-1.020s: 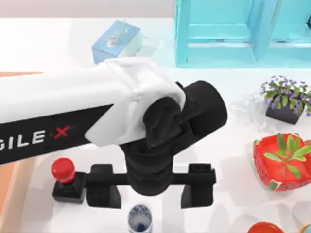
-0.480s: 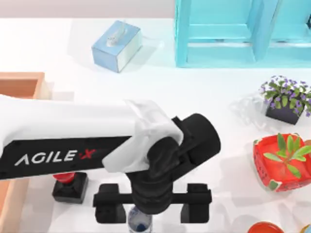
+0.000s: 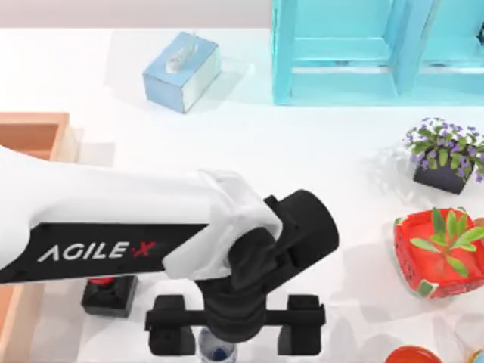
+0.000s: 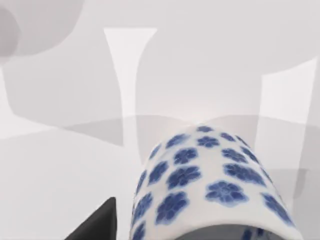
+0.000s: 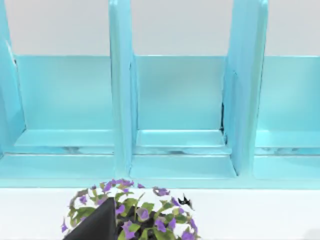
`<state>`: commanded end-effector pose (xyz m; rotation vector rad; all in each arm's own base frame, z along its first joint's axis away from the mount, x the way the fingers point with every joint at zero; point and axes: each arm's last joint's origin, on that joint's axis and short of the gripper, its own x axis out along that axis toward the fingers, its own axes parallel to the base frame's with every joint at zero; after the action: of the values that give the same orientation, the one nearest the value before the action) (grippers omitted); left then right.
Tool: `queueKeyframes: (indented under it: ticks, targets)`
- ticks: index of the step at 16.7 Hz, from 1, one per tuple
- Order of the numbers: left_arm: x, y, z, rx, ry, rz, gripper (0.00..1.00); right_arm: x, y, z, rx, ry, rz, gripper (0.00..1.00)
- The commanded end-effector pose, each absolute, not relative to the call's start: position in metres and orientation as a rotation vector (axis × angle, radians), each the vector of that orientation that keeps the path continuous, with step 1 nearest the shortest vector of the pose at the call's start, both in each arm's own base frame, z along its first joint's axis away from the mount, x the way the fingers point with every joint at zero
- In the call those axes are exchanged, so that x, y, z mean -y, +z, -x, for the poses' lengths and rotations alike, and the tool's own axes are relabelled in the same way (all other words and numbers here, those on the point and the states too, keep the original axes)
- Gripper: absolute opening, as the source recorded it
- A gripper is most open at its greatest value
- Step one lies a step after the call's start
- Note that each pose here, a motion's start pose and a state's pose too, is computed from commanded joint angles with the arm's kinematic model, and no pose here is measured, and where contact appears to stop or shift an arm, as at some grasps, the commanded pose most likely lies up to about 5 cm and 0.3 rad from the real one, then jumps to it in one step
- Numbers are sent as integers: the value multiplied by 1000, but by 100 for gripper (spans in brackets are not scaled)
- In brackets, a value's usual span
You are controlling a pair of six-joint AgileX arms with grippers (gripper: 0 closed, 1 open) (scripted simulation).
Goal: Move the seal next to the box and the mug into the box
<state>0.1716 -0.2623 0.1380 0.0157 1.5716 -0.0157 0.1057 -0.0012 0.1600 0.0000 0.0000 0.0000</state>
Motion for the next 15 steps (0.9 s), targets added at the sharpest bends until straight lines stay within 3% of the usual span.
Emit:
queueKeyframes:
  ticks: [12, 15]
  targets:
    - [262, 138, -172, -1572, -16, -16, 2, 1, 160, -106, 0, 0, 0, 100]
    - [262, 138, -172, -1572, -16, -16, 0, 1, 160, -106, 0, 0, 0, 100]
